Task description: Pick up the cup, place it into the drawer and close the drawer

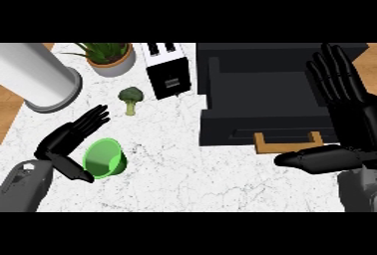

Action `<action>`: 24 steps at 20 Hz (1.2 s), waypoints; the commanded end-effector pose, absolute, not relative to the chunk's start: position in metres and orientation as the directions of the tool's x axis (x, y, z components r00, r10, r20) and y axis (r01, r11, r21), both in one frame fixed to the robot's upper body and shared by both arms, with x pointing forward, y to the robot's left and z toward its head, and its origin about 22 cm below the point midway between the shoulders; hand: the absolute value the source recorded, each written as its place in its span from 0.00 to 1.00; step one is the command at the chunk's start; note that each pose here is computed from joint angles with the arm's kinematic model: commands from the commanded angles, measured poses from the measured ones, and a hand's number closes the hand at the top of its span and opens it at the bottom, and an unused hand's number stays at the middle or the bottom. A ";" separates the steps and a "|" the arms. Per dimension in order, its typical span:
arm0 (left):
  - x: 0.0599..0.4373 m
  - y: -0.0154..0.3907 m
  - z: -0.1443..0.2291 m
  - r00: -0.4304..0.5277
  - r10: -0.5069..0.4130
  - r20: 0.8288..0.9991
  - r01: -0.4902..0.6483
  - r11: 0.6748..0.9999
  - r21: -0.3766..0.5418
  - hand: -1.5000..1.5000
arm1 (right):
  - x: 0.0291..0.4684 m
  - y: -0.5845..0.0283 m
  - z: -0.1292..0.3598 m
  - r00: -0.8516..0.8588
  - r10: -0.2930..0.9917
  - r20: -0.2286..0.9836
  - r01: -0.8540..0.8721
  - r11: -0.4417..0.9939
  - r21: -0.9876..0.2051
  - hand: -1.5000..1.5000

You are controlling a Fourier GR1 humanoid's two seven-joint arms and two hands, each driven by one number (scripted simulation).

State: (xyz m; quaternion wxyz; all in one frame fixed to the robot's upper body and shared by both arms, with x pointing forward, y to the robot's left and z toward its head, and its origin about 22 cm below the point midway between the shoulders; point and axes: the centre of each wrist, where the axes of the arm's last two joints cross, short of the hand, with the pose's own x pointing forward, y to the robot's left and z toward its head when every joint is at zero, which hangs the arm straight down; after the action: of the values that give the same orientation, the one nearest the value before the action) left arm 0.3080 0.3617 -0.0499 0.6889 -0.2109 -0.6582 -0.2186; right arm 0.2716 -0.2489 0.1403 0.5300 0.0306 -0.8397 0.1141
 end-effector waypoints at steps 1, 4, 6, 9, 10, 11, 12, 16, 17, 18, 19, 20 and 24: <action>0.302 0.357 -0.072 0.003 0.061 0.998 0.645 0.763 -0.049 0.00 | 0.276 -0.251 0.139 -0.451 0.044 0.891 -0.175 0.975 -0.137 0.00; 0.305 0.365 -0.072 -0.003 0.052 0.999 0.626 0.779 -0.039 0.00 | 0.274 -0.244 0.149 -0.444 0.058 0.894 -0.189 0.969 -0.157 0.00; 0.296 0.358 -0.086 0.002 0.056 0.998 0.625 0.779 -0.044 0.00 | 0.270 -0.239 0.144 -0.453 0.056 0.890 -0.191 0.969 -0.158 0.00; 0.286 0.358 -0.096 -0.003 0.060 0.998 0.613 0.788 -0.045 0.00 | 0.272 -0.252 0.140 -0.441 0.045 0.896 -0.191 0.971 -0.143 0.00; 0.285 0.349 -0.099 -0.025 0.080 0.997 0.623 0.781 -0.047 0.00 | 0.278 -0.263 0.151 -0.443 0.065 0.894 -0.185 0.969 -0.162 0.00; 0.282 0.355 -0.101 -0.033 0.068 0.997 0.607 0.794 -0.034 0.00 | 0.277 -0.254 0.144 -0.450 0.055 0.891 -0.169 0.975 -0.145 0.00; 0.279 0.356 -0.102 -0.032 0.094 0.995 0.614 0.787 -0.054 0.00 | 0.274 -0.244 0.153 -0.452 0.060 0.890 -0.208 0.963 -0.170 0.00; 0.282 0.342 -0.108 -0.016 0.091 0.996 0.631 0.773 -0.060 0.00 | 0.275 -0.240 0.144 -0.439 0.043 0.898 -0.204 0.968 -0.146 0.00; 0.288 0.339 -0.105 -0.039 0.092 0.995 0.616 0.786 -0.049 0.00 | 0.280 -0.244 0.151 -0.452 0.064 0.890 -0.193 0.967 -0.167 0.00; 0.278 0.341 -0.112 -0.051 0.080 0.996 0.607 0.794 -0.032 0.00 | 0.277 -0.251 0.151 -0.443 0.051 0.895 -0.197 0.968 -0.153 0.00; 0.295 0.330 -0.104 -0.036 0.072 0.997 0.617 0.786 -0.034 0.00 | 0.278 -0.246 0.153 -0.444 0.052 0.895 -0.196 0.969 -0.153 0.00; 0.288 0.343 -0.105 -0.031 0.102 0.994 0.616 0.785 -0.061 0.00 | 0.278 -0.247 0.151 -0.442 0.054 0.895 -0.179 0.973 -0.148 0.00; 0.294 0.331 -0.105 -0.053 0.094 0.994 0.639 0.768 -0.038 0.00 | 0.278 -0.250 0.151 -0.450 0.054 0.891 -0.196 0.968 -0.158 0.00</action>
State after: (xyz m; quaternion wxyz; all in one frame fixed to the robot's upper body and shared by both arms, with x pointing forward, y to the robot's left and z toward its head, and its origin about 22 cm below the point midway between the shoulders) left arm 0.2947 0.3534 -0.0911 0.6826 -0.1647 -0.6668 -0.2495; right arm 0.2769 -0.2473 0.1524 0.5239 0.0421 -0.8422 0.1199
